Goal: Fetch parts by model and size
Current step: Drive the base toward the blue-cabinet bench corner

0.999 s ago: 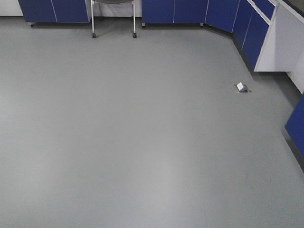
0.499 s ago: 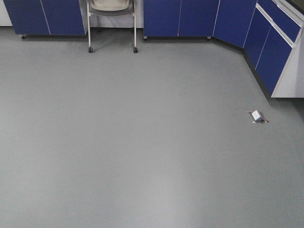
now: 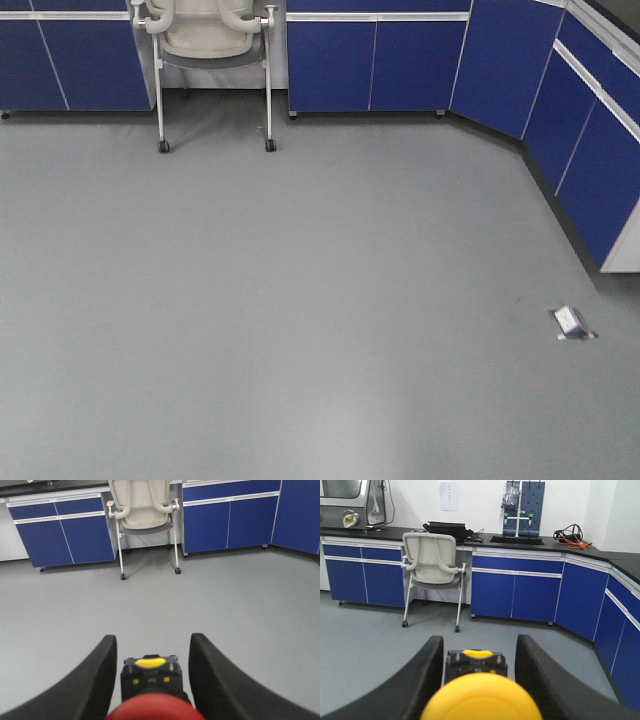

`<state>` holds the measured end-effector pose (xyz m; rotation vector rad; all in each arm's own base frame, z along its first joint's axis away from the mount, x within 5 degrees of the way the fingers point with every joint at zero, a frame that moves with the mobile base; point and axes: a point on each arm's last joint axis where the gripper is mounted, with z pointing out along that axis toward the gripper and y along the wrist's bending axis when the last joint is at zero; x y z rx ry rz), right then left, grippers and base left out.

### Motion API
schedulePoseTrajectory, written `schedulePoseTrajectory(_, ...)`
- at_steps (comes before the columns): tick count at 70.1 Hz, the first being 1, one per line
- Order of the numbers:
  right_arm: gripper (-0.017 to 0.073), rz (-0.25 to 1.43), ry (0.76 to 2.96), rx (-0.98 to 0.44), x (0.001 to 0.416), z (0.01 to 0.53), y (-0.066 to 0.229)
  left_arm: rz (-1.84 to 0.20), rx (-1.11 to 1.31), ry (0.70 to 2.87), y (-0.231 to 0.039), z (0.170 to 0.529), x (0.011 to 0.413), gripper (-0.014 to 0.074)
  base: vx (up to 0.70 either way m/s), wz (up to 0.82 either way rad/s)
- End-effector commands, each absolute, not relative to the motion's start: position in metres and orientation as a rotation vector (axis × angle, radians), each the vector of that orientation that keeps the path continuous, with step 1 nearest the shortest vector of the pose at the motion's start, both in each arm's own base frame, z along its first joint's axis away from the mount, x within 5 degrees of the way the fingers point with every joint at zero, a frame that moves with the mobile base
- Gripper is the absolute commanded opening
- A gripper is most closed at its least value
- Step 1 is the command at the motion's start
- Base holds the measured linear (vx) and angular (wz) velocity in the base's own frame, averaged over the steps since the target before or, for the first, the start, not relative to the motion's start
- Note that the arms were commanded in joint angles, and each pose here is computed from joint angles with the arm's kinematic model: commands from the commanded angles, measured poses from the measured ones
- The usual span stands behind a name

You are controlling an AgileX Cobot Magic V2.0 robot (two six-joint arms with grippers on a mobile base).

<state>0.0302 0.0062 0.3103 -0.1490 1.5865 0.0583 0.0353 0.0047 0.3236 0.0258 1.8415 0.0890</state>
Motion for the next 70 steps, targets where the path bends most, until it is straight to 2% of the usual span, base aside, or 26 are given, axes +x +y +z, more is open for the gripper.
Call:
schedulePoseTrajectory(1, -0.0008, 0.046, 1.495, -0.137, 0.0293, 0.3255, 0.0055, 0.083, 0.023, 1.755, 0.0043, 0.3368, 0.0372, -0.0007, 0.69, -0.02)
schedulePoseTrajectory(70, -0.0008, 0.046, 1.495, -0.137, 0.0293, 0.3255, 0.0055, 0.083, 0.023, 1.753, 0.0043, 0.3369, 0.0372, -0.0007, 0.64, 0.0)
